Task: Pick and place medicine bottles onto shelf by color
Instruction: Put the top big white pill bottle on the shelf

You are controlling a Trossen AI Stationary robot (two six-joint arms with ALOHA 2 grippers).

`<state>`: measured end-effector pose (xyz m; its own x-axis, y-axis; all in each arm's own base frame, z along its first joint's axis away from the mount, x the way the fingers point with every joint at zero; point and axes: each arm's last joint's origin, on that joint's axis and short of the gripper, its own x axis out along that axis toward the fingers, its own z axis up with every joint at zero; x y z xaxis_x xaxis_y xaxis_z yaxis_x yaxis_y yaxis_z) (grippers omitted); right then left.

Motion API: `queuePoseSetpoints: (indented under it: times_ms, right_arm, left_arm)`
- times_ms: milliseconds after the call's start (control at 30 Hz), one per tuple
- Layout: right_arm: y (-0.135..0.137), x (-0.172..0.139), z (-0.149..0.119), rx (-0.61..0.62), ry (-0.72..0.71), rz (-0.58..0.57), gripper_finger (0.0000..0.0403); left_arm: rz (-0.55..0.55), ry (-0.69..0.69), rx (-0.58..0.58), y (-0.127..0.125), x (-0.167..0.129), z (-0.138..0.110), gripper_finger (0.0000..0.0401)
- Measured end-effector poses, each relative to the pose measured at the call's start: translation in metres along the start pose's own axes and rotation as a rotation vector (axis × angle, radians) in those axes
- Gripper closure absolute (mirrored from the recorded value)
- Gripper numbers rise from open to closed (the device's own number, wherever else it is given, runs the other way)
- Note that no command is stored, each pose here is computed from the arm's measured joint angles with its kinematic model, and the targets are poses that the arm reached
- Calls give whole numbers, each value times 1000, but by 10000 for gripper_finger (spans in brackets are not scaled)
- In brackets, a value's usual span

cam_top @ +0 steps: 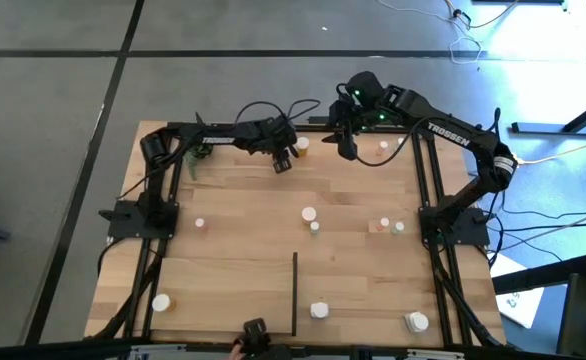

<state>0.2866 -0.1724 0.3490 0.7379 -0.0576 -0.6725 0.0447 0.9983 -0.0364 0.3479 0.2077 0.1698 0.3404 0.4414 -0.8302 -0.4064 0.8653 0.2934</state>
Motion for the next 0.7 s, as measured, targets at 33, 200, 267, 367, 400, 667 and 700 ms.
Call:
queuePoseSetpoints:
  times_ms: [33, 200, 267, 367, 400, 667, 700]
  right_arm:
    - [0, 0, 0, 0, 0, 0, 228]
    - [0, 0, 0, 0, 1, 0, 228]
    - [0, 0, 0, 0, 1, 0, 228]
    - [0, 0, 0, 1, 2, 0, 228]
    - [0, 0, 0, 2, 2, 0, 228]
    - [0, 0, 0, 1, 2, 0, 228]
    - [0, 0, 0, 0, 2, 1, 228]
  left_arm:
    - [-12, 8, -7, 0, -2, -1, 241]
    - [-82, 6, -62, 5, -20, 0, 242]
    - [-87, 2, -69, 8, -33, 1, 242]
    - [-94, 21, -66, 12, -53, -2, 242]
    - [-94, 21, -66, 13, -61, -2, 242]
    - [-110, -18, -112, 17, -137, -10, 242]
    - [-112, -29, -119, 16, -148, -12, 242]
